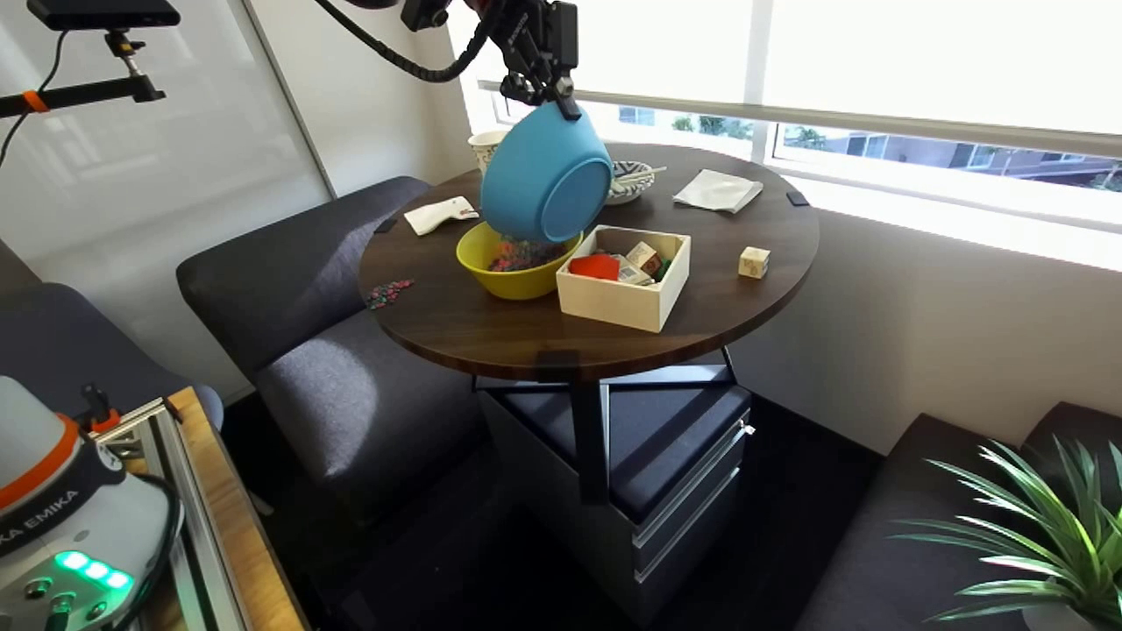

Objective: Pour the content in the blue bowl into the yellow bowl

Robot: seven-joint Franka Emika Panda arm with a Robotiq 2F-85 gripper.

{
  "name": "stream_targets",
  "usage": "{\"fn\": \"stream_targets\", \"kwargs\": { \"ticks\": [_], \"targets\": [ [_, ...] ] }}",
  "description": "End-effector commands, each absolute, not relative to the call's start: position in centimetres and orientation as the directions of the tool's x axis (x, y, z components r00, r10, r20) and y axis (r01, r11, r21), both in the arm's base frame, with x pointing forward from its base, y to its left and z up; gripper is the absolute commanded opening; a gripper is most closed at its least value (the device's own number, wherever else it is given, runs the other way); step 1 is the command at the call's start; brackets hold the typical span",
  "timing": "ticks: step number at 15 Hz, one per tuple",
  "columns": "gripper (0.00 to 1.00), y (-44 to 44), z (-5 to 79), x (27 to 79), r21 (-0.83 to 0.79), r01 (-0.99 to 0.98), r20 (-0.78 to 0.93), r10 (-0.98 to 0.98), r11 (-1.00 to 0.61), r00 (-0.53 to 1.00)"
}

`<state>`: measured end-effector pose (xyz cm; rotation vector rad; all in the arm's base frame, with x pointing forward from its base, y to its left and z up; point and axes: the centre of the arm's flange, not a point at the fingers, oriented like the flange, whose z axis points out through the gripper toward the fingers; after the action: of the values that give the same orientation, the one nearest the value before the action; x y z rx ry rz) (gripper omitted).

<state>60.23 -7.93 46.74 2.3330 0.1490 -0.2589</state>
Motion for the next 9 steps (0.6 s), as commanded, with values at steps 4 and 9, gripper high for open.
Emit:
{"fn": "stream_targets", "kwargs": {
  "ticks": [4, 9],
  "targets": [
    [0.01, -5.6, 47.8, 59.1, 0.774, 0.219, -0.260, 0.017, -0.594, 0.965],
    [0.01, -3.8, 48.2, 58.9, 0.825, 0.249, -0.284, 0.009, -0.508, 0.959]
  ]
}}
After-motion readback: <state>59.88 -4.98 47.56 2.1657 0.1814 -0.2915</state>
